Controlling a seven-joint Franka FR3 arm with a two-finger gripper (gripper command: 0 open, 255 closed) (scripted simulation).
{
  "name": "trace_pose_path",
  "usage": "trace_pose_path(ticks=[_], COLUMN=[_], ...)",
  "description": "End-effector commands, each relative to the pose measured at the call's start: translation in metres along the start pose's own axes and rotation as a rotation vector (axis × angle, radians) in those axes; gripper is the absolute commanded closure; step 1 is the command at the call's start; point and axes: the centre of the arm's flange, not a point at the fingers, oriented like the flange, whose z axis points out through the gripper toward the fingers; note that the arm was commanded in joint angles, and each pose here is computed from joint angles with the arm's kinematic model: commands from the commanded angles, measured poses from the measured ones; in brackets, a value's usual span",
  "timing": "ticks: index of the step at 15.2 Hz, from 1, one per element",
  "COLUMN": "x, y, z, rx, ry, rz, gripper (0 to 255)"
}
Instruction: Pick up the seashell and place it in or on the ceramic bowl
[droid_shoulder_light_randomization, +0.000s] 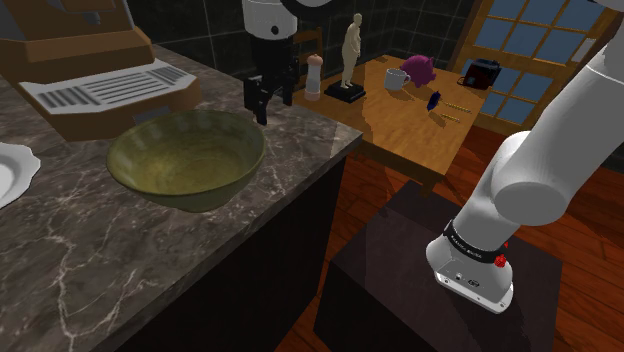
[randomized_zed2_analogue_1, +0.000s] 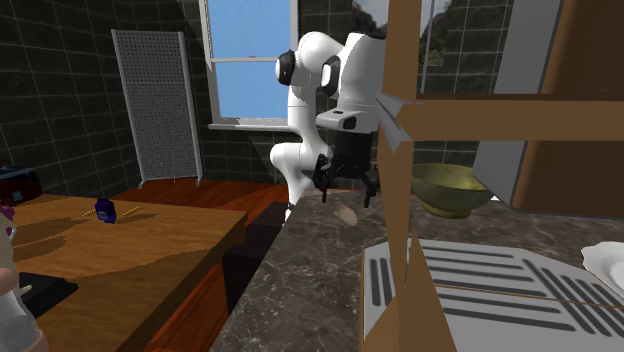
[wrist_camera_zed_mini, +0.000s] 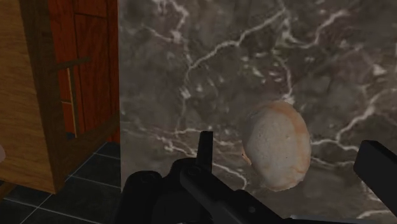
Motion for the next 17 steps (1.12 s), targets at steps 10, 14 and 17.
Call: trace_pose_path(ticks=[10,14,17], x=[-0.0002,0.0,0.0], y=[-0.0001,0.0,0.0001], z=[0.014,0.0138,0.0138], rx=[0.0,0.0,0.0], ry=[0.0,0.0,0.0], rz=[0.0,0.0,0.0], gripper=[0,255,255])
